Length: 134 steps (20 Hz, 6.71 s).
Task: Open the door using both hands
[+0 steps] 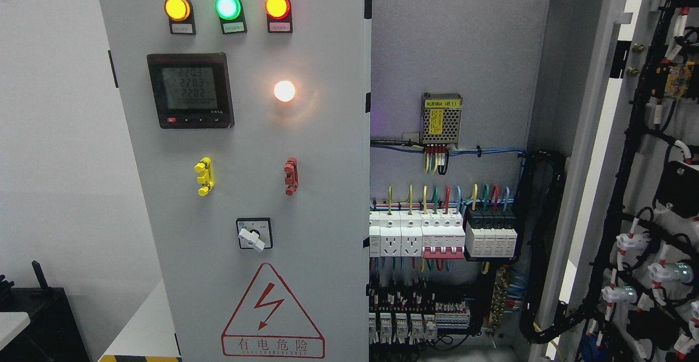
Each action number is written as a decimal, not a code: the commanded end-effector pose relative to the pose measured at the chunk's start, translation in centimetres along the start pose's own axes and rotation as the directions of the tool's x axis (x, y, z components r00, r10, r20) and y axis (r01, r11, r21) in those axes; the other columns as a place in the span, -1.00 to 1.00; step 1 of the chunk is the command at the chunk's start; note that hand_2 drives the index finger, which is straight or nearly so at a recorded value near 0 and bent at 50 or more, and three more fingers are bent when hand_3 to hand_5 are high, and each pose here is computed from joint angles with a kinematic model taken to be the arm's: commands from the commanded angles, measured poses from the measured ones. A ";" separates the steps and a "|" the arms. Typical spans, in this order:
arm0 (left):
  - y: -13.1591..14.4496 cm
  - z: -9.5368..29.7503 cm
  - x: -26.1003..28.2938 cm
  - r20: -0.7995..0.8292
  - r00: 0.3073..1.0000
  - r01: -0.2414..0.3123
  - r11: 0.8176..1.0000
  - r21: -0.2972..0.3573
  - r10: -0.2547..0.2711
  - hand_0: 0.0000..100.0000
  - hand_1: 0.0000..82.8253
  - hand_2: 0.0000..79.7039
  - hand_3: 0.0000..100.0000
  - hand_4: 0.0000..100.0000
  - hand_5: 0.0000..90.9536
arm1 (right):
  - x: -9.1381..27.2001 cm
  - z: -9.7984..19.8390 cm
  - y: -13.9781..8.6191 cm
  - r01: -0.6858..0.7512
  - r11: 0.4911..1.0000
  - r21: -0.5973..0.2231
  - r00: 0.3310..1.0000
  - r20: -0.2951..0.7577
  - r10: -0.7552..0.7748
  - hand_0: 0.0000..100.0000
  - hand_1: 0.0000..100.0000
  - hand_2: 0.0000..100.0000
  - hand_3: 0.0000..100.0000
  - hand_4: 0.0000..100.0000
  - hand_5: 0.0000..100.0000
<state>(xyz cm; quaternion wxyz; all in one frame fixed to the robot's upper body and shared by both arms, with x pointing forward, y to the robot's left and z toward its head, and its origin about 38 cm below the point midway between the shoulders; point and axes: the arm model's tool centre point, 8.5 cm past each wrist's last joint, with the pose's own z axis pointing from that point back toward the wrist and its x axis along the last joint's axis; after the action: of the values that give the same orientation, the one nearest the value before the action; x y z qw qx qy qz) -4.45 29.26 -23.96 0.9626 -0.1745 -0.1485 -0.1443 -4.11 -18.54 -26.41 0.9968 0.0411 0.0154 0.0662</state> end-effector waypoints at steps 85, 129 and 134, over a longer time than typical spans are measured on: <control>-4.9 -4.7 2.3 -0.202 0.938 -0.263 0.957 0.119 0.283 -1.00 -1.00 -1.00 -1.00 -0.92 -1.00 | 6.4 23.3 0.9 -0.008 1.000 -0.010 0.269 0.963 0.012 -1.00 -1.00 -1.00 -1.00 -1.00 -1.00; -4.8 -5.2 3.5 -0.166 0.940 -0.282 0.952 0.119 0.299 -1.00 -1.00 -1.00 -1.00 -0.92 -1.00 | 31.4 36.5 2.0 -0.173 0.973 -0.151 -0.345 0.935 0.084 -1.00 -1.00 -1.00 -1.00 -1.00 -1.00; -4.8 -5.2 3.5 -0.166 0.939 -0.283 0.952 0.120 0.301 -1.00 -1.00 -1.00 -1.00 -0.92 -1.00 | 34.0 37.2 1.9 -0.174 0.970 -0.168 -0.351 0.931 0.098 -1.00 -1.00 -1.00 -1.00 -1.00 -1.00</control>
<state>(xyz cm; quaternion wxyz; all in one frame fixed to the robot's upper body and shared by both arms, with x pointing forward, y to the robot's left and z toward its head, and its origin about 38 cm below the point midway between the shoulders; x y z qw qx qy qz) -2.58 24.43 -25.90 0.9927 -0.1179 -0.0244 -0.0071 28.22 -15.74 9.63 0.5766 0.0942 -0.8035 0.1140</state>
